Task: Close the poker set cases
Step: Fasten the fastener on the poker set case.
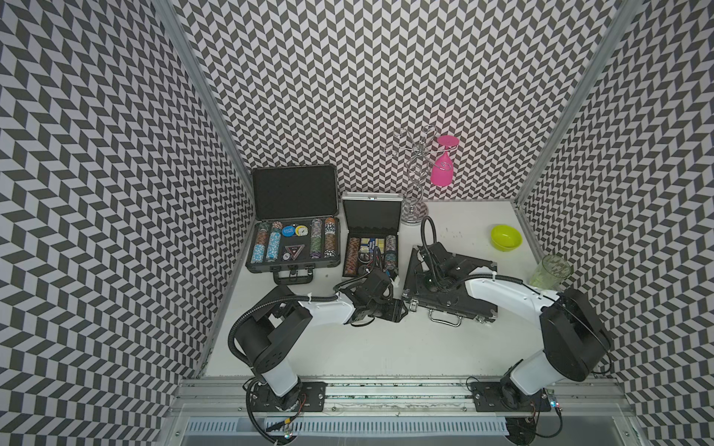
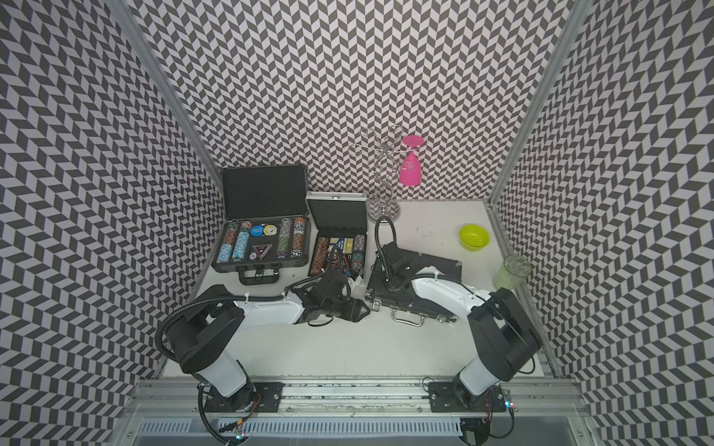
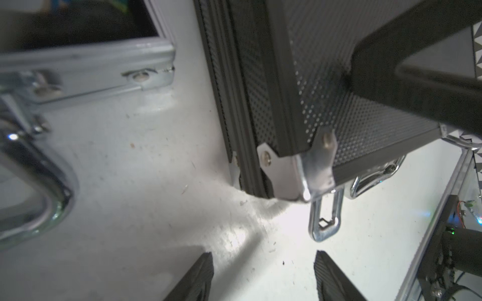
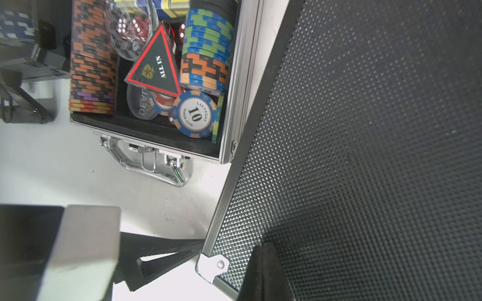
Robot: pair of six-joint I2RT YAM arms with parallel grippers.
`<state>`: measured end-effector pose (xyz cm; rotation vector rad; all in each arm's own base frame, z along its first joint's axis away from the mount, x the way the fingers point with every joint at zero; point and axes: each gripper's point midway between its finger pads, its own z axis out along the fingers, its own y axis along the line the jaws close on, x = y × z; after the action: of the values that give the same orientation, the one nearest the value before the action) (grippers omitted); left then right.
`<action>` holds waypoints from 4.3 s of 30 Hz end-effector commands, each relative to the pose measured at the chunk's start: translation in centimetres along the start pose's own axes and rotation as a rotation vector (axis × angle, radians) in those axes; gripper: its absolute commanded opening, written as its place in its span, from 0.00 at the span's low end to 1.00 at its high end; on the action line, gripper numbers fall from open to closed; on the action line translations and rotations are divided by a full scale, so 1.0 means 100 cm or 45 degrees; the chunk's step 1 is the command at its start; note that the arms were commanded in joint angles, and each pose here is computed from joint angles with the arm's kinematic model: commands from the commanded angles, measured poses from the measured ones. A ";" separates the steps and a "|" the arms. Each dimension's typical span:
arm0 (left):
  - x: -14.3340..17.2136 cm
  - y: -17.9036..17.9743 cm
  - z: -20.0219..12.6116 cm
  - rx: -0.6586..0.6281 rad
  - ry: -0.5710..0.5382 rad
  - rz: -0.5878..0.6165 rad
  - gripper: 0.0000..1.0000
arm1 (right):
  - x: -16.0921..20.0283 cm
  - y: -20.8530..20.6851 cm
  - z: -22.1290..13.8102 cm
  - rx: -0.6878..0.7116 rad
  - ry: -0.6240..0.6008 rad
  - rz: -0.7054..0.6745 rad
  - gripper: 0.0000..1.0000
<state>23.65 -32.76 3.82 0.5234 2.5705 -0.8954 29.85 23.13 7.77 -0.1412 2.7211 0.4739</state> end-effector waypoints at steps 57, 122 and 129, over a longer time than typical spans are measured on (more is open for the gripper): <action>0.003 -0.009 0.004 -0.213 -0.103 -0.066 0.43 | 0.072 -0.068 0.010 0.297 0.265 0.039 0.00; -0.007 0.003 0.011 -0.019 -0.129 -0.184 0.35 | 0.090 -0.035 0.021 0.317 0.473 -0.221 0.00; 0.010 -0.021 0.010 0.180 -0.163 -0.446 0.30 | 0.091 -0.040 0.024 0.314 0.473 -0.186 0.00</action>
<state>23.25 -33.64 2.92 0.1711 2.5407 -1.0441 27.83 22.78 7.25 -0.3727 2.8015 0.1956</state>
